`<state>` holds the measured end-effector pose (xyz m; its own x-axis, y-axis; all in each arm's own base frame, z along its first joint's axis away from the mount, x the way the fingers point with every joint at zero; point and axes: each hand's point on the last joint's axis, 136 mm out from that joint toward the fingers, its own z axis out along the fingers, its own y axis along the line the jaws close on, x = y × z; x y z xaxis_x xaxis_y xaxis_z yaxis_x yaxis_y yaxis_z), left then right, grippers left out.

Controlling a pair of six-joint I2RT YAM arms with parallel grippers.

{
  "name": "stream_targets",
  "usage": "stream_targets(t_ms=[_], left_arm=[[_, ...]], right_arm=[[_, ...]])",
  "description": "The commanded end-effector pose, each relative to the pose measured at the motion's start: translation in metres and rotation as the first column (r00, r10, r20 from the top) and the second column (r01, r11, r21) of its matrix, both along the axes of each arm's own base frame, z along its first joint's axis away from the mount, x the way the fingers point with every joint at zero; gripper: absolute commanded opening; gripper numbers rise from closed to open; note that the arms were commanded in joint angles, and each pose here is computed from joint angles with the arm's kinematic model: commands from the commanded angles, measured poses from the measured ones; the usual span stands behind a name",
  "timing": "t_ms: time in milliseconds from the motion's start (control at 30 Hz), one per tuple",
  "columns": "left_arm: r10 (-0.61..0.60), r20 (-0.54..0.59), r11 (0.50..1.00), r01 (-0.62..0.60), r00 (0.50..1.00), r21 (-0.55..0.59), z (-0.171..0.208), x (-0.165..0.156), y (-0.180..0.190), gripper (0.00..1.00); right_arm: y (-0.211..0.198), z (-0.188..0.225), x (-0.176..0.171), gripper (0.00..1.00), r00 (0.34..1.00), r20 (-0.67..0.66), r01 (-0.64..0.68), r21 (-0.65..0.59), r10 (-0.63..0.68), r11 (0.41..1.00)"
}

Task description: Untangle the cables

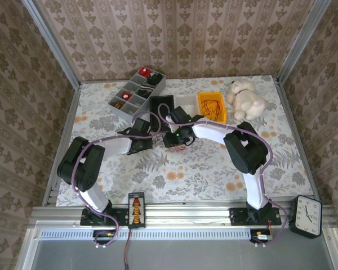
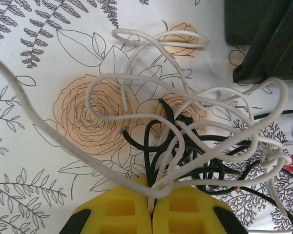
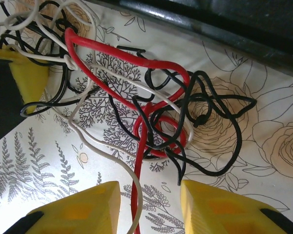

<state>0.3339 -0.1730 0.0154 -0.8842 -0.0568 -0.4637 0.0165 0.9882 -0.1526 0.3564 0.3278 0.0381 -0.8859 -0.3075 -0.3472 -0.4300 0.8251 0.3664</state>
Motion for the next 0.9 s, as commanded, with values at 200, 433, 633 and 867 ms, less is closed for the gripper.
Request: stream_targets(t_ms=[200, 433, 633, 867], left_arm=[[-0.015, -0.212, 0.993, 0.040, 0.977, 0.115, -0.053, -0.049, 0.026, 0.00], [0.113, -0.226, 0.988, -0.086, 0.968, 0.128, -0.057, -0.050, 0.051, 0.00], [0.264, -0.217, 0.962, -0.240, 0.940, 0.131, -0.060, -0.053, 0.079, 0.00], [0.331, -0.192, 0.940, -0.306, 0.924, 0.148, -0.056, -0.054, 0.091, 0.00]], right_arm=[[-0.009, -0.017, -0.005, 0.09, 1.000, 0.008, -0.022, -0.125, 0.024, 0.992], [-0.081, 0.000, 0.002, 0.00, 0.958, -0.001, 0.287, -0.055, -0.288, 0.956], [-0.186, 0.002, -0.006, 0.00, 0.751, -0.081, 0.656, -0.027, -0.656, 0.754], [-0.286, 0.008, -0.024, 0.00, 0.455, -0.033, 0.885, -0.094, -0.890, 0.456]])
